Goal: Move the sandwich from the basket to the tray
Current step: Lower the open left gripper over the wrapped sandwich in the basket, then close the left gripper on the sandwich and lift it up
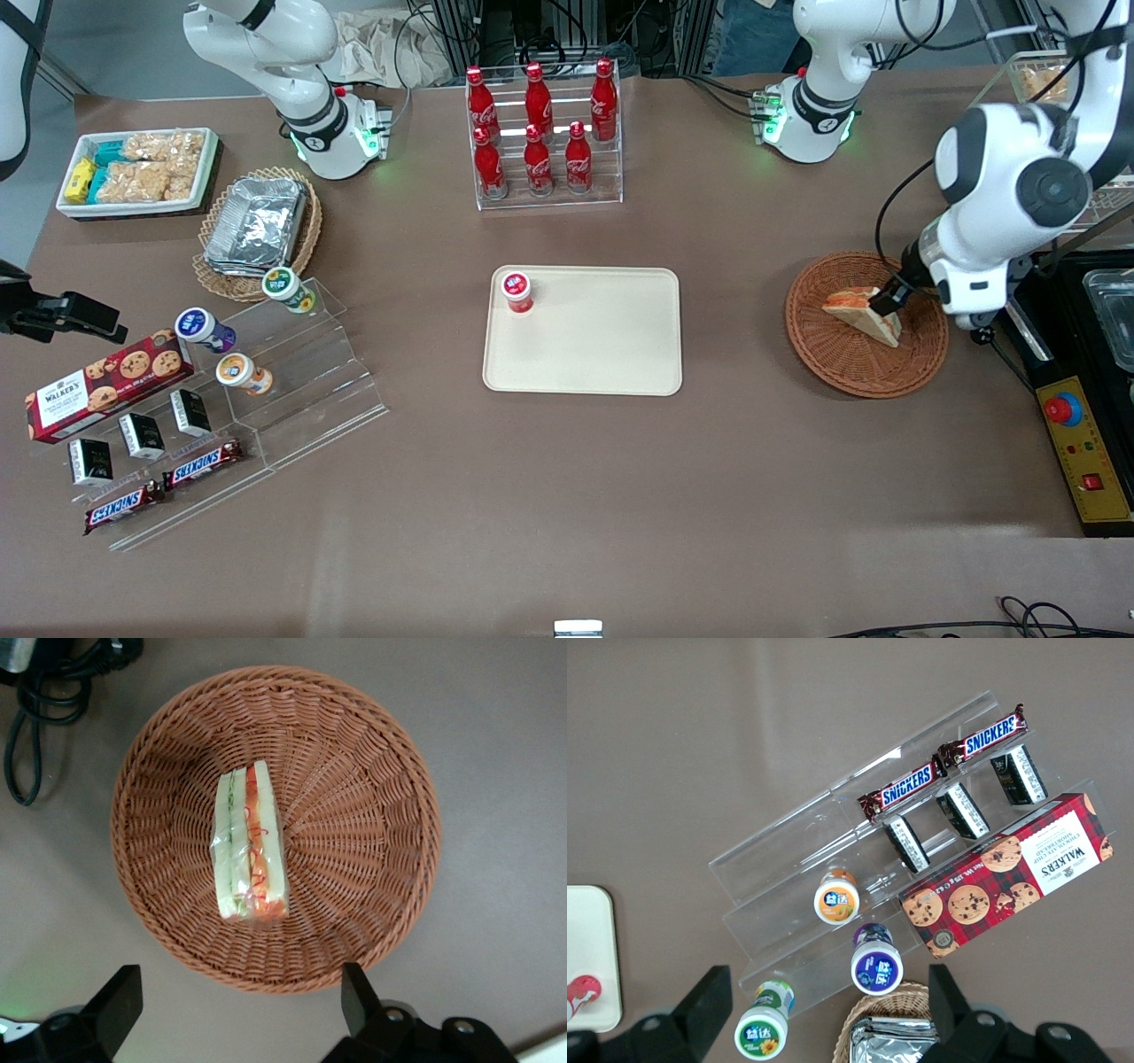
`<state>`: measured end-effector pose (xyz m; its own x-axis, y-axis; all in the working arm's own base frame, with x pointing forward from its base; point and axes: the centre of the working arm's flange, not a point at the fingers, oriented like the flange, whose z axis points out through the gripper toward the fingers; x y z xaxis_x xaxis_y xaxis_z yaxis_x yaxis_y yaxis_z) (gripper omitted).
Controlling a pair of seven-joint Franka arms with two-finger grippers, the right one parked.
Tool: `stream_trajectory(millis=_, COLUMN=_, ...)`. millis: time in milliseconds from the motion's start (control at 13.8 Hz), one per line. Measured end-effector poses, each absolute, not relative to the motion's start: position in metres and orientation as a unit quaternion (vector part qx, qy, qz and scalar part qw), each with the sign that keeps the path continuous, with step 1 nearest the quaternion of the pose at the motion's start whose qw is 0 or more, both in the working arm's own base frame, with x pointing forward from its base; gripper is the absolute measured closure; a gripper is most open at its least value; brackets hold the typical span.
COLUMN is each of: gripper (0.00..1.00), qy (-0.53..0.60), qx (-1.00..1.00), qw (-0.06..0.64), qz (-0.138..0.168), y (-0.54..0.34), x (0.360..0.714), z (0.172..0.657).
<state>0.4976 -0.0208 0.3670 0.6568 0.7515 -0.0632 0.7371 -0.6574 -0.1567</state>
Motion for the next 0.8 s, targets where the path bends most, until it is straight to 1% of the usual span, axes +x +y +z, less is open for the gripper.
stream_trajectory(millis=291, gripper=0.0, qy=-0.42, qx=-0.903, qw=0.061, qz=0.066, y=-0.013, x=0.496, z=0.334)
stream_trajectory(millis=582, gripper=0.0, qy=-0.425, qx=-0.901, qw=0.057, qz=0.061, y=-0.012, x=0.475, z=0.294)
stream_trajectory(millis=800, gripper=0.0, qy=-0.436, qx=-0.895, qw=0.075, qz=0.058, y=-0.01, x=0.464, z=0.272)
